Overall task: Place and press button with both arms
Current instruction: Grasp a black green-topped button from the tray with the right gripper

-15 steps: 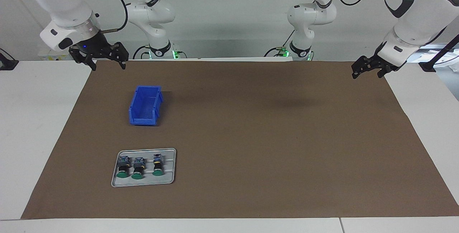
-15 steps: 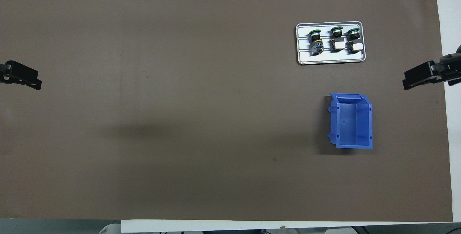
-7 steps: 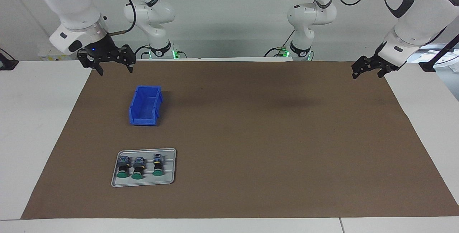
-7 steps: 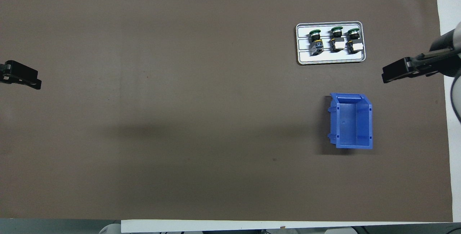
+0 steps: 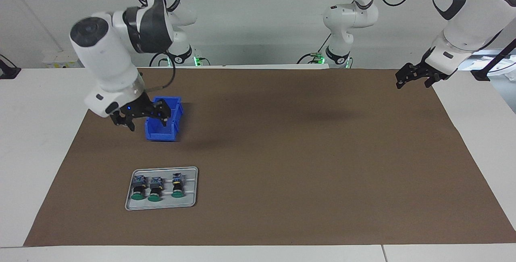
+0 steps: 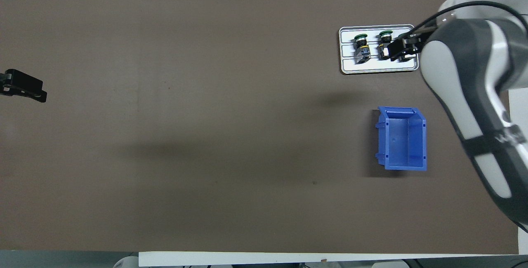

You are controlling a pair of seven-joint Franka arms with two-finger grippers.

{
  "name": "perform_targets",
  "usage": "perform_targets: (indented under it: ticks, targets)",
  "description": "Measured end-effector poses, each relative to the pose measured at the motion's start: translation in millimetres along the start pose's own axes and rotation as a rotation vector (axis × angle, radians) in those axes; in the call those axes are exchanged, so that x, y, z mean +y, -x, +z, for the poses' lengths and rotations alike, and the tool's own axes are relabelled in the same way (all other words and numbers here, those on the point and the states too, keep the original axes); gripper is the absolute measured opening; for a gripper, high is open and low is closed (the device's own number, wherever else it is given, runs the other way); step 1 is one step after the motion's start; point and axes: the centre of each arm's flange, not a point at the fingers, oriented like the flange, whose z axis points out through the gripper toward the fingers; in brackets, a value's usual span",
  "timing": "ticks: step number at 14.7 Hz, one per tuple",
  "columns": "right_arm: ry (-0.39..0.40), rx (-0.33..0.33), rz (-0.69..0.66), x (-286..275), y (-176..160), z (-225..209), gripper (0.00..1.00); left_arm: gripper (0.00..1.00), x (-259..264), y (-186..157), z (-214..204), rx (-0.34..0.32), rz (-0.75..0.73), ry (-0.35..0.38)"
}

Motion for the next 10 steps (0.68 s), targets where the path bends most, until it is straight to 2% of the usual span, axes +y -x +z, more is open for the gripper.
perform_targets:
  ticks: [3, 5, 10]
  targets:
    - [0.000, 0.015, 0.001, -38.3, -29.2, 71.6, 1.00, 1.00, -0.5, 0.0, 0.0, 0.000, -0.001, 0.000]
    - [0.001, 0.015, -0.002, -47.8, -43.0, 100.1, 1.00, 1.00, -0.5, 0.0, 0.1, 0.000, -0.001, 0.000]
    - [0.003, 0.046, 0.006, -25.0, -61.4, 104.6, 1.00, 1.00, -0.5, 0.0, 0.9, -0.002, -0.001, 0.000]
